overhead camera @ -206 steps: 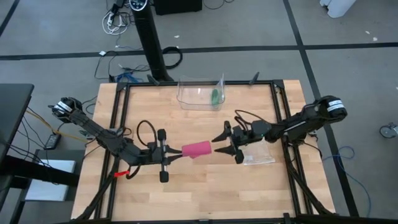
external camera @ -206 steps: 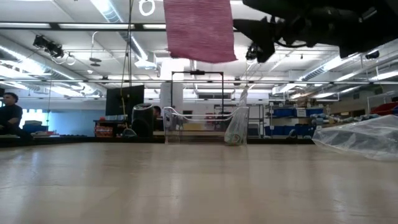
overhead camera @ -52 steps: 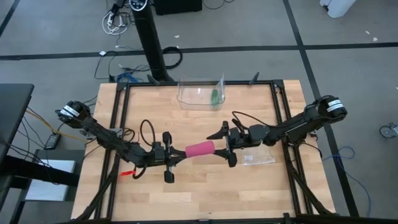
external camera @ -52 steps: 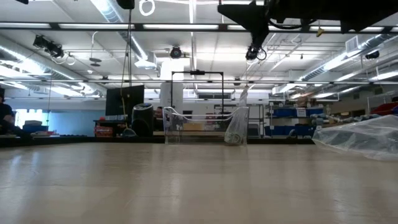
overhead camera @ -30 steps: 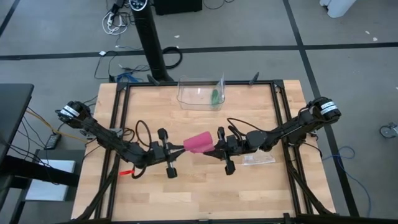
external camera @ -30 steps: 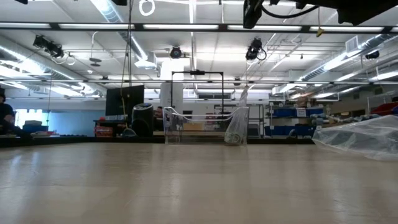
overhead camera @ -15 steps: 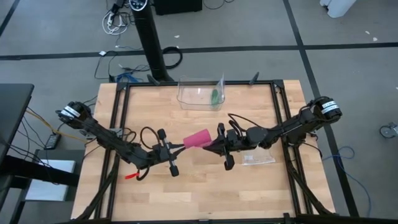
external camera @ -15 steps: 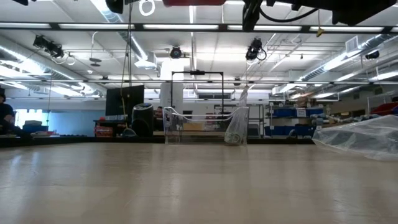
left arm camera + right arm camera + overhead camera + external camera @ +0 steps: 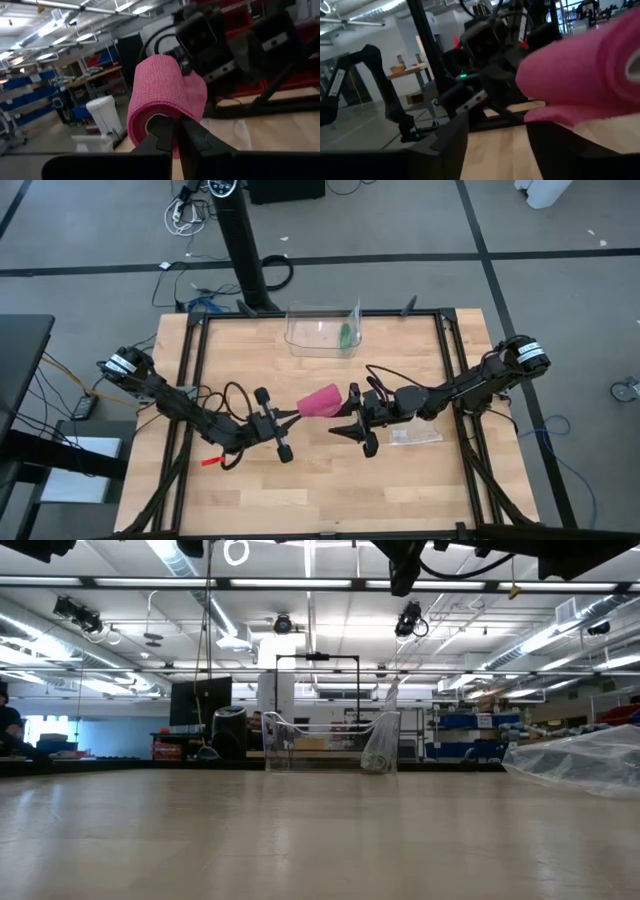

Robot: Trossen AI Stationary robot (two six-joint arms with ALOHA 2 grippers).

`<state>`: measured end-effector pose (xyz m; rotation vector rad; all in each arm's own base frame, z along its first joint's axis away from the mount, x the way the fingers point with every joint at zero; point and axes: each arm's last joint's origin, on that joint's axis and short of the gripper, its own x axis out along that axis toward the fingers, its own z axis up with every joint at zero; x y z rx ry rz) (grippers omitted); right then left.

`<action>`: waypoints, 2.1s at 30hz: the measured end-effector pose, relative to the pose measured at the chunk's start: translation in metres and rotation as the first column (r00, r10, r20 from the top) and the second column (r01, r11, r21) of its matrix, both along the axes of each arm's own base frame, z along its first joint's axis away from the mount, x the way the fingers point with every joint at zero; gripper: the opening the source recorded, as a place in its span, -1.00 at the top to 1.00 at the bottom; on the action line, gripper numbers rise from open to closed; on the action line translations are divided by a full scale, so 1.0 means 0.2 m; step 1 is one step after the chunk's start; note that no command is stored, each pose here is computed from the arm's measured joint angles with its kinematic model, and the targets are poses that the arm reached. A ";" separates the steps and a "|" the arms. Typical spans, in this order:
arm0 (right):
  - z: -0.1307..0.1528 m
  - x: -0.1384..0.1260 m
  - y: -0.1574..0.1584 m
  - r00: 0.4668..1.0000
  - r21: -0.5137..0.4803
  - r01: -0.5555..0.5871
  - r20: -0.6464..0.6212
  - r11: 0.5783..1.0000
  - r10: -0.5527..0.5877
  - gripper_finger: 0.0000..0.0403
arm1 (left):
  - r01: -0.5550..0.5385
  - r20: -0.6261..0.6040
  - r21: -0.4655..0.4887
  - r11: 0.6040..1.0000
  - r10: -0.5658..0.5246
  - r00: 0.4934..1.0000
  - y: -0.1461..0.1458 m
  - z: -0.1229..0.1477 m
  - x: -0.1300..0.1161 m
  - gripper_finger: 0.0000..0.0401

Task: Roll bandage
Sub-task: Roll the pink bandage

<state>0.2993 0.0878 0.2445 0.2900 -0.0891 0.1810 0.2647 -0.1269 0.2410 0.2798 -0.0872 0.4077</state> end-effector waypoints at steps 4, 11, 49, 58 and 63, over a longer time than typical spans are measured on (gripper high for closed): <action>-0.02 0.00 0.00 0.999 -0.021 0.025 -0.047 0.999 -0.026 -0.12 | 0.035 0.023 -0.001 0.999 -0.035 0.999 0.00 0.01 0.00 0.94; -0.02 0.00 0.00 0.999 -0.040 0.034 -0.039 0.999 -0.035 -0.11 | 0.062 0.030 0.001 0.998 -0.062 0.998 -0.01 0.01 0.00 0.94; 0.09 0.05 -0.01 0.999 -0.168 -0.013 0.033 0.986 0.019 0.98 | 0.172 0.121 -0.041 0.984 -0.166 0.979 -0.02 0.05 -0.01 0.94; 0.09 0.06 -0.01 0.999 -0.168 -0.013 0.030 0.986 0.018 0.98 | 0.154 0.076 -0.034 0.987 -0.151 0.986 -0.02 0.02 0.00 0.94; 0.08 0.06 -0.03 1.000 -0.157 -0.003 0.025 0.988 0.007 0.98 | 0.147 0.052 -0.029 0.989 -0.145 0.988 -0.02 0.01 0.00 0.94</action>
